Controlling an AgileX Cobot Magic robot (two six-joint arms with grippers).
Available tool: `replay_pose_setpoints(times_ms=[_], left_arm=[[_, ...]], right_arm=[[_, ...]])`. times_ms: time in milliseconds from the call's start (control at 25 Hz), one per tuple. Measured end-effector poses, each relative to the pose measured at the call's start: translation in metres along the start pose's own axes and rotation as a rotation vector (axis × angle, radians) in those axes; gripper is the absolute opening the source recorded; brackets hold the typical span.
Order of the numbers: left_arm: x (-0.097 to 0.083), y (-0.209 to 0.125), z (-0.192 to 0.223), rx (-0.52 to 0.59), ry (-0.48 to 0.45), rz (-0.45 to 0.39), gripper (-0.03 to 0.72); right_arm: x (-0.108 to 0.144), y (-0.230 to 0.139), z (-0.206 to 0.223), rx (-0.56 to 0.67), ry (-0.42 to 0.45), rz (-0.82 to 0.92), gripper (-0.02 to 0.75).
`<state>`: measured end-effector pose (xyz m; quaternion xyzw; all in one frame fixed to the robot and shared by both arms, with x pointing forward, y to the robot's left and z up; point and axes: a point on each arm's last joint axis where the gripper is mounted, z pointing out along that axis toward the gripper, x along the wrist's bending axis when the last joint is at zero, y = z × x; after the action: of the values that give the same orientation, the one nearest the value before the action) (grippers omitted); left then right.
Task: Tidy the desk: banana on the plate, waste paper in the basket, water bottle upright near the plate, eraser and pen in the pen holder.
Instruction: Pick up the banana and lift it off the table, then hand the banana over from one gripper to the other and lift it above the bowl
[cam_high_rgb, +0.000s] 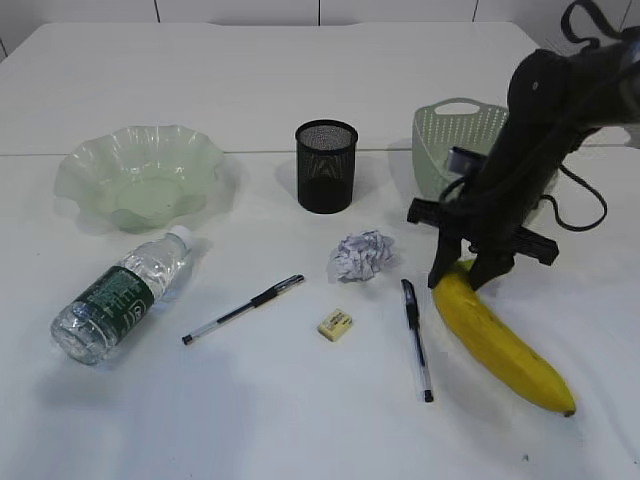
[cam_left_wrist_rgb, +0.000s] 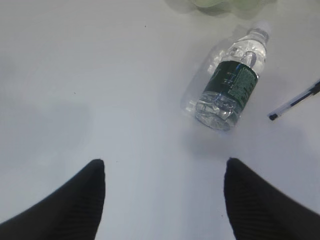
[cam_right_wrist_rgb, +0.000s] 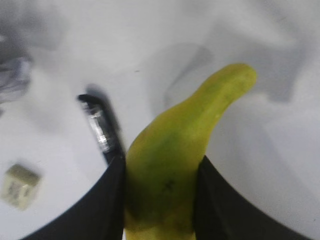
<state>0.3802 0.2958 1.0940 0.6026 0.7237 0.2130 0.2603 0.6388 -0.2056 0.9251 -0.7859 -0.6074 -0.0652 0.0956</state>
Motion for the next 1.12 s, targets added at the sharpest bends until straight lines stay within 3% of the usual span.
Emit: replay_pose_setpoints(times_ms=[400, 800, 1120], left_arm=[[0.001, -0.001, 0.000, 0.014, 0.007, 0.010, 0.519], [0.000, -0.002, 0.000, 0.024, 0.005, 0.042, 0.519], [-0.006, -0.003, 0.000, 0.027, -0.044, 0.039, 0.519]], right_arm=[[0.021, -0.028, -0.095, -0.200, 0.132, -0.095, 0.244], [0.039, -0.107, -0.145, -0.335, 0.214, -0.246, 0.243], [0.073, -0.145, -0.180, -0.461, 0.471, -0.330, 0.243]])
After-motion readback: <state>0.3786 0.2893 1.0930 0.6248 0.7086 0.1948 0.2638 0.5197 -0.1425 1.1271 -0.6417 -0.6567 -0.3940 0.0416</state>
